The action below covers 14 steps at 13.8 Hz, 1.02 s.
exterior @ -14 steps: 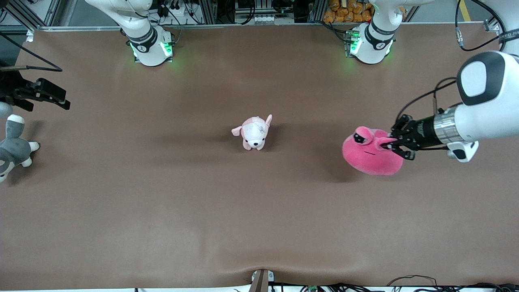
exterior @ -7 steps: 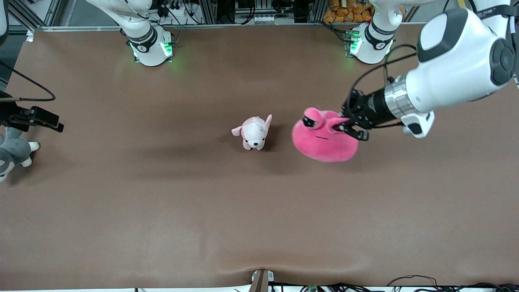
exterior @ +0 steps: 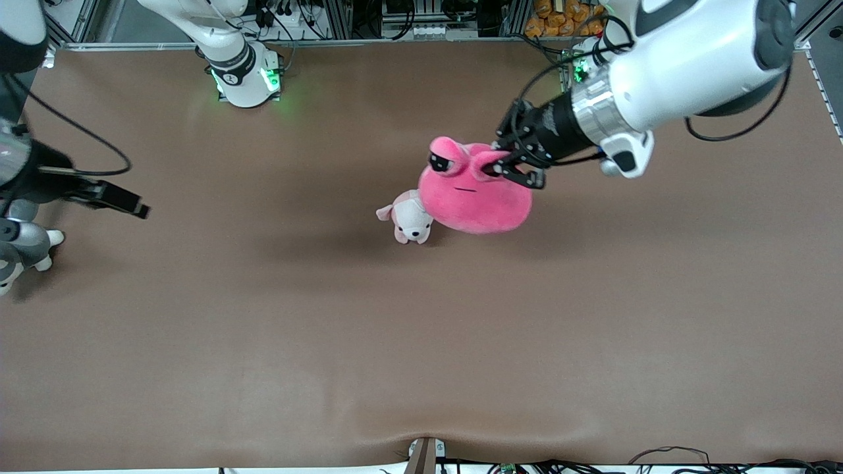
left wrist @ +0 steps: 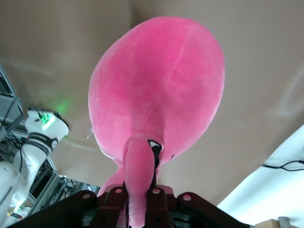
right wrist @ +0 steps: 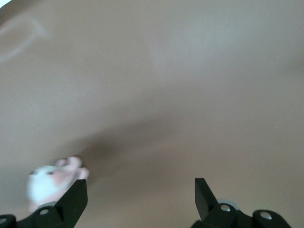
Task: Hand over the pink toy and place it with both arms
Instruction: 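Carry the pink plush toward center while the right gripper reaches toward it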
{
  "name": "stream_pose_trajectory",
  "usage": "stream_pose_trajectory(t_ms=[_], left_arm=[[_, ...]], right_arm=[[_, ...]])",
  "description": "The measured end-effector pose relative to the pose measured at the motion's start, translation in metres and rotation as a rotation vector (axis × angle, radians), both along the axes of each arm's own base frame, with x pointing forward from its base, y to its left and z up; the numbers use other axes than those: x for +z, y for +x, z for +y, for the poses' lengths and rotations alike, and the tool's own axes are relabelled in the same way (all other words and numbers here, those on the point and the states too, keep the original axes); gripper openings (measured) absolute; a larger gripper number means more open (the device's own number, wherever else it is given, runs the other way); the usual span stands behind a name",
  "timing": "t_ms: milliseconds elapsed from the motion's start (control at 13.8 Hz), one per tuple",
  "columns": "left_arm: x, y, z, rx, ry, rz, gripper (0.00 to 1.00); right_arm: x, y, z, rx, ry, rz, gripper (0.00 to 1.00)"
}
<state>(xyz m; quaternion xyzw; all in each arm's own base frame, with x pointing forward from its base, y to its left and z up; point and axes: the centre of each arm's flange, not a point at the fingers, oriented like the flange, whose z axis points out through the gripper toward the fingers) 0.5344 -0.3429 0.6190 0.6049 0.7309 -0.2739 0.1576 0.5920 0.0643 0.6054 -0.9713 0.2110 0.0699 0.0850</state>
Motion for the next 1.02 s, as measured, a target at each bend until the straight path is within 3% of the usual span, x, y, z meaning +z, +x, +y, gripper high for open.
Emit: stream_pose_trajectory(t_ms=[291,509,727,1018], left_arm=[[0.003,-0.011,-0.038,0.089,-0.041,0.008,0.12],[-0.012,-0.012,-0.067,0.164,-0.073,0.057,0.12],[-0.023,-0.007,-0.082,0.236,-0.13,0.098,0.12],[-0.018,-0.01,-0.098,0.278,-0.189,0.097,0.12]], right_arm=[[0.004,-0.011,0.049,-0.471,0.114,0.217,1.0],[0.011,-0.019,0.091,-0.711,0.162,0.365,1.0],[0.014,-0.024,0.14,-0.883,0.181,0.443,1.0],[0.001,-0.025,0.23,-1.129,0.215,0.483,1.0]])
